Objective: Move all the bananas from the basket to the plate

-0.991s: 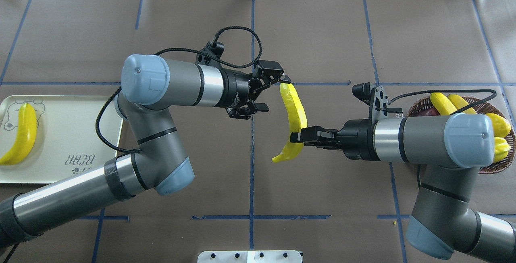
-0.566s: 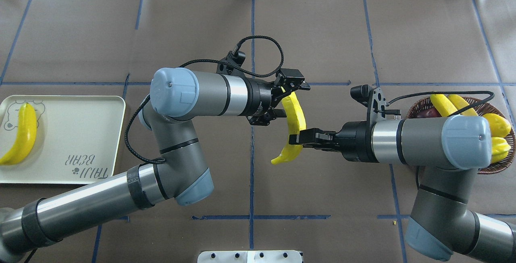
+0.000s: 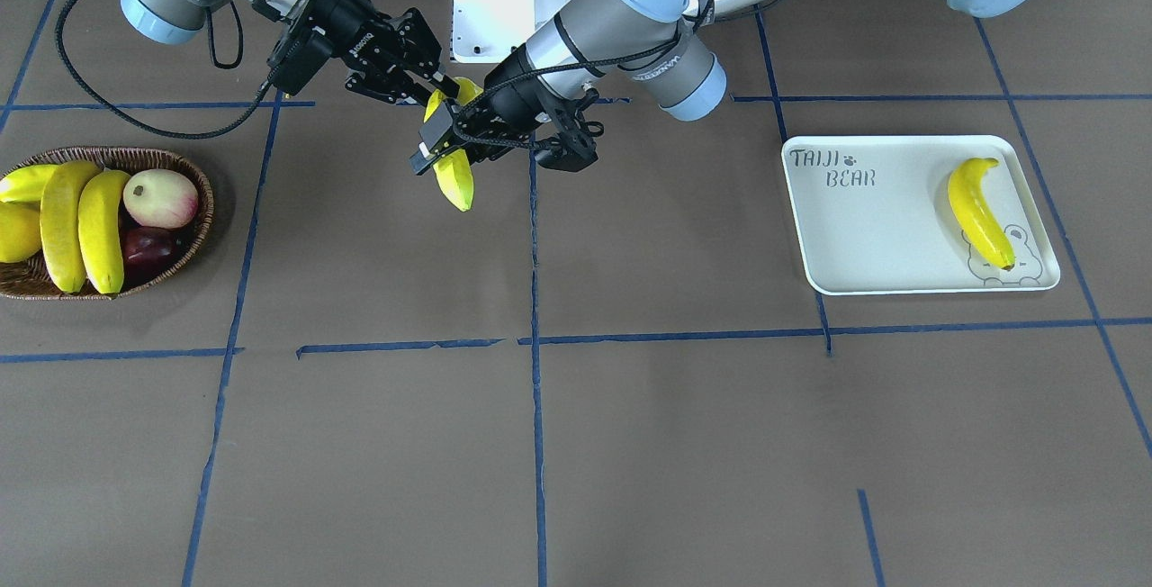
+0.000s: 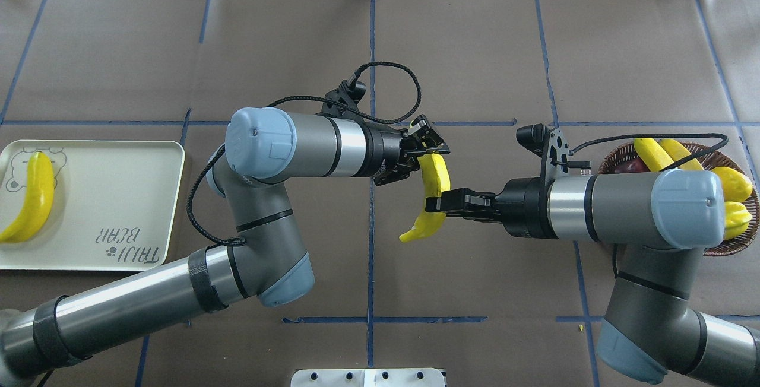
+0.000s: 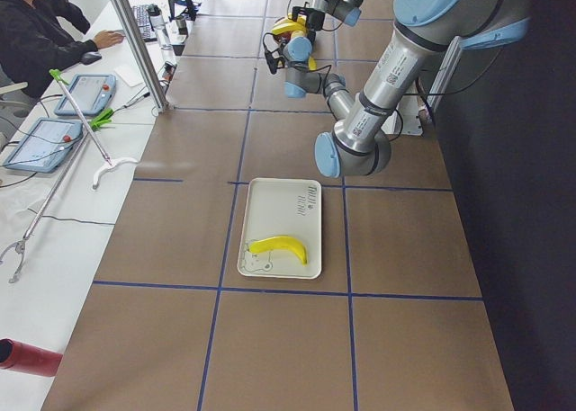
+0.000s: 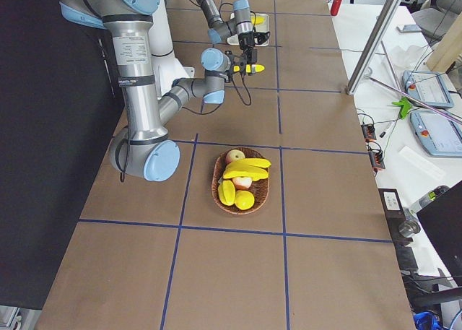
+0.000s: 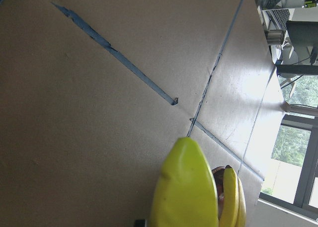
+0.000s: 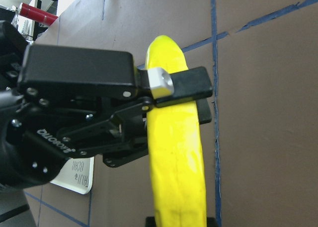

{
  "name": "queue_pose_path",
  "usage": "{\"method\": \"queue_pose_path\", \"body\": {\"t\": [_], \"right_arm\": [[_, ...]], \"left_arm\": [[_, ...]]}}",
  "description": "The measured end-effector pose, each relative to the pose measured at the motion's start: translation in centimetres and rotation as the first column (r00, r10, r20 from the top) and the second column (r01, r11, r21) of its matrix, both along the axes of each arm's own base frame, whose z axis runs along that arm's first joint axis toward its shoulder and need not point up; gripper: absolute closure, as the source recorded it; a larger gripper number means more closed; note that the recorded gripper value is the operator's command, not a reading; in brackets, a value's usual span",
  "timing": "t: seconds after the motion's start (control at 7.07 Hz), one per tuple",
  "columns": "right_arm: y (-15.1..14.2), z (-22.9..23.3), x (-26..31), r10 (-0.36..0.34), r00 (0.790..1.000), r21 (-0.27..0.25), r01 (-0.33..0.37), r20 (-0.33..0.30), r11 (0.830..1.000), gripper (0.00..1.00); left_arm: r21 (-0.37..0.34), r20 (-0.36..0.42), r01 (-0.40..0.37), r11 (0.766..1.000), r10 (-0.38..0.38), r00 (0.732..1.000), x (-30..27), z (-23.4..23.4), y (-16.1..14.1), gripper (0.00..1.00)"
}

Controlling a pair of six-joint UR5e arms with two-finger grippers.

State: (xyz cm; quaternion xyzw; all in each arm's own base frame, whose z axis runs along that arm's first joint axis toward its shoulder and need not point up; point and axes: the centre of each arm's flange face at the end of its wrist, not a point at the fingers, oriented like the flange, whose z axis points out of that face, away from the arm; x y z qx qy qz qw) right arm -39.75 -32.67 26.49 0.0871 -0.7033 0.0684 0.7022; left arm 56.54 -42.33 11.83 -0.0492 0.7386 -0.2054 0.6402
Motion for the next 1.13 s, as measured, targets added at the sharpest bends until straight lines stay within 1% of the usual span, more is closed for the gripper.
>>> {"method": "queue_pose_path", "body": {"t": [0.42,0.57,0.71,0.85,0.99,1.13], "right_arm": [[-0.1,-0.2,0.4,0.003,1.0,0.003,-0.003,0.006,1.0,0.0],[-0.1,-0.2,0.6,0.003,1.0,0.004,-0.003,0.006,1.0,0.0],[-0.1,-0.3,0.9,0.003,1.0,0.004,-0.004,0.006,1.0,0.0],[-0.1,-0.1,1.5,0.008,1.0,0.001,-0.008,0.0,1.0,0.0],[-0.3,0.7,2.4,0.016,1.0,-0.006,-0.016,-0.013,1.0,0.0],[-0.5,1.6,3.4,0.028,0.999,-0.014,-0.029,-0.029,0.999,0.0]], "left_arm": [[0.004,0.003,0.007,1.0,-0.007,1.0,-0.3,0.2,-0.3,1.0],[0.003,0.008,0.022,1.0,-0.022,1.0,-1.0,0.3,-1.3,1.0],[-0.014,0.044,0.043,0.999,-0.042,0.998,-2.2,1.7,-3.1,1.0],[-0.047,0.11,0.06,0.997,-0.055,0.992,-4.0,4.9,-4.9,1.0],[-0.078,0.184,0.084,0.993,-0.068,0.981,-7.2,9.9,-6.7,1.0],[-0.072,0.254,0.101,0.992,-0.079,0.964,-11.1,14.9,-7.8,1.0]]}}
